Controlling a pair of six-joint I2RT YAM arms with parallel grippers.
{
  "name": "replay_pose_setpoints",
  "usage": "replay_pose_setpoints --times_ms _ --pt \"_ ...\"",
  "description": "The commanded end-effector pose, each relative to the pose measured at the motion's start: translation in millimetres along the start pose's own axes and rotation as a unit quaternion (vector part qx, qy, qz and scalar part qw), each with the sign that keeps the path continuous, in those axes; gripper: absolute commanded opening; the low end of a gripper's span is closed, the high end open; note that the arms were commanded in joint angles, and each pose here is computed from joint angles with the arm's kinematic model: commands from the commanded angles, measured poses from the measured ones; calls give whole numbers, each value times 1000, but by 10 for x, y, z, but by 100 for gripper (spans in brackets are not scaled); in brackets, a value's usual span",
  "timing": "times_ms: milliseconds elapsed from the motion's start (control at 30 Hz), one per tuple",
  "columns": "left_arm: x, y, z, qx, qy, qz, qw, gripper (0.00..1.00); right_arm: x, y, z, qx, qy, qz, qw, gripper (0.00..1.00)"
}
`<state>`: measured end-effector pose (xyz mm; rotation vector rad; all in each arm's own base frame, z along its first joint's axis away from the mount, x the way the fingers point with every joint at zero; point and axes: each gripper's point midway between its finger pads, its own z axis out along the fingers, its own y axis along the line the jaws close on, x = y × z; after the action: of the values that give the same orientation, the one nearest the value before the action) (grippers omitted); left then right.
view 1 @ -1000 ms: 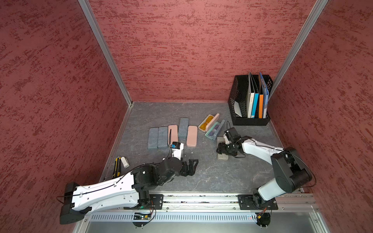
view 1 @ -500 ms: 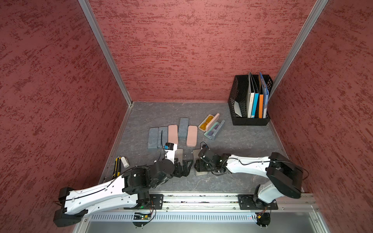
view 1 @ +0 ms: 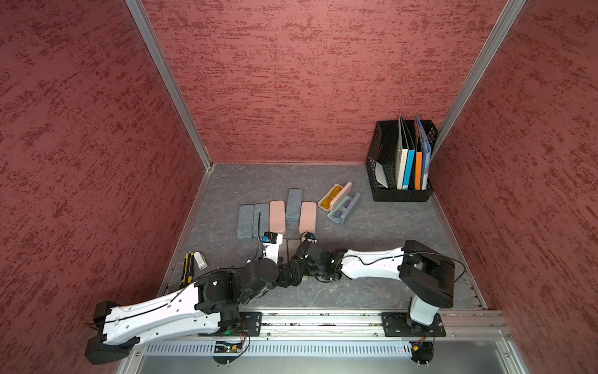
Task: Close the glasses case
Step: Move the glasses case to the center of the board.
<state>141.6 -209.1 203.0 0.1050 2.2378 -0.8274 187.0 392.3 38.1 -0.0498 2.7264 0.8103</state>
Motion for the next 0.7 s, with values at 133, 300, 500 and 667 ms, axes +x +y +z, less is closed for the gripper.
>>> replay_pose_setpoints --times_ms 133,300,500,667 --pt "-6 99 -20 -20 -6 3 1000 100 133 -447 -116 79 15 -8 997 86" --pt "-14 31 1 -17 0 9 1000 100 -78 -476 -486 65 -19 -7 998 87" --pt "56 -231 223 9 34 35 999 100 -547 -941 -1255 87 -73 10 993 88" --pt "177 -445 565 99 101 -11 990 100 -1026 -1382 -1672 108 -103 45 988 88"
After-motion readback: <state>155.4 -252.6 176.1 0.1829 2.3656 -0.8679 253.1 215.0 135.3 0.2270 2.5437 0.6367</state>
